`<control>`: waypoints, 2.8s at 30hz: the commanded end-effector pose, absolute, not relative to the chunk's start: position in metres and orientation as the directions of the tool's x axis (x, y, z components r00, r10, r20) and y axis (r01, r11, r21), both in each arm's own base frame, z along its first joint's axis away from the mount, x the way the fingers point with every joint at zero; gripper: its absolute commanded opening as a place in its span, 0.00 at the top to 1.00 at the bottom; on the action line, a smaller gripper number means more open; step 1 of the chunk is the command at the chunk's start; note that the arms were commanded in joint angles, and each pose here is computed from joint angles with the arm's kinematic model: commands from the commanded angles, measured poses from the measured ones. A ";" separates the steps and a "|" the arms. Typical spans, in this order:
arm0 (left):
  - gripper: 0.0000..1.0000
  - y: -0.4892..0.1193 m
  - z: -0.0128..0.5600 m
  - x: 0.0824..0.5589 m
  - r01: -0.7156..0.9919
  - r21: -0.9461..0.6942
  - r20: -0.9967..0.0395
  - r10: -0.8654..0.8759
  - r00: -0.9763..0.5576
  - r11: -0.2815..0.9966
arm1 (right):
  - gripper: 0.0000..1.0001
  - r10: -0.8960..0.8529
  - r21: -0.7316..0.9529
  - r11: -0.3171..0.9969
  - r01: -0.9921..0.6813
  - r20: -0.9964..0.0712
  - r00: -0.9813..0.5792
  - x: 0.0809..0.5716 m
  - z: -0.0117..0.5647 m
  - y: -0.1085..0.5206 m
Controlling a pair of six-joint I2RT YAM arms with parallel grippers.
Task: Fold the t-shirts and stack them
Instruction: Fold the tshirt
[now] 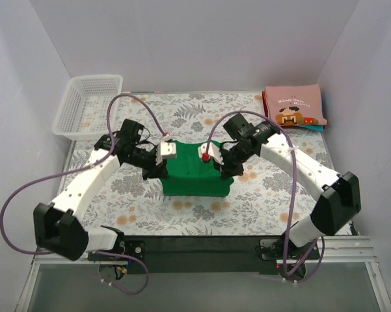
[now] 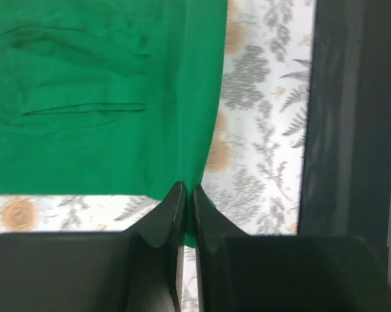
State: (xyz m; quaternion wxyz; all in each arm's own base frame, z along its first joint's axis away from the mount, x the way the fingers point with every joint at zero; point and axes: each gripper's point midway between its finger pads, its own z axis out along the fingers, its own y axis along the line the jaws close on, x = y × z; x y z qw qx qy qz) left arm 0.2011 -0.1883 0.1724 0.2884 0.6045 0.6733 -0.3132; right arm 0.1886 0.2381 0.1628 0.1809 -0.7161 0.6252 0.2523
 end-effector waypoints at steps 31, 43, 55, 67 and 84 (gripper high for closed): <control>1.00 -0.185 0.129 0.428 0.957 -0.029 -0.791 0.579 -0.197 0.287 | 0.99 -0.792 -0.069 -0.036 -0.997 -0.607 0.070 0.411 0.124 0.259; 1.00 -0.158 0.121 0.450 0.931 -0.040 -0.773 0.579 -0.259 0.363 | 0.99 -0.799 -0.157 -0.055 -0.986 -0.586 0.137 0.434 0.122 0.281; 0.69 -0.159 0.101 0.514 0.848 0.010 -0.827 0.481 -0.291 0.530 | 0.93 -0.806 -0.290 0.144 -0.946 -0.589 0.058 0.509 0.094 0.285; 0.97 -0.169 0.142 0.506 0.854 0.007 -0.874 0.417 -0.247 0.521 | 0.99 -0.756 -0.293 0.182 -0.939 -0.653 0.057 0.476 0.155 0.269; 1.00 -0.188 0.160 0.516 0.882 0.038 -0.917 0.367 -0.157 0.470 | 0.99 -0.725 -0.247 0.228 -0.942 -0.689 0.005 0.482 0.155 0.255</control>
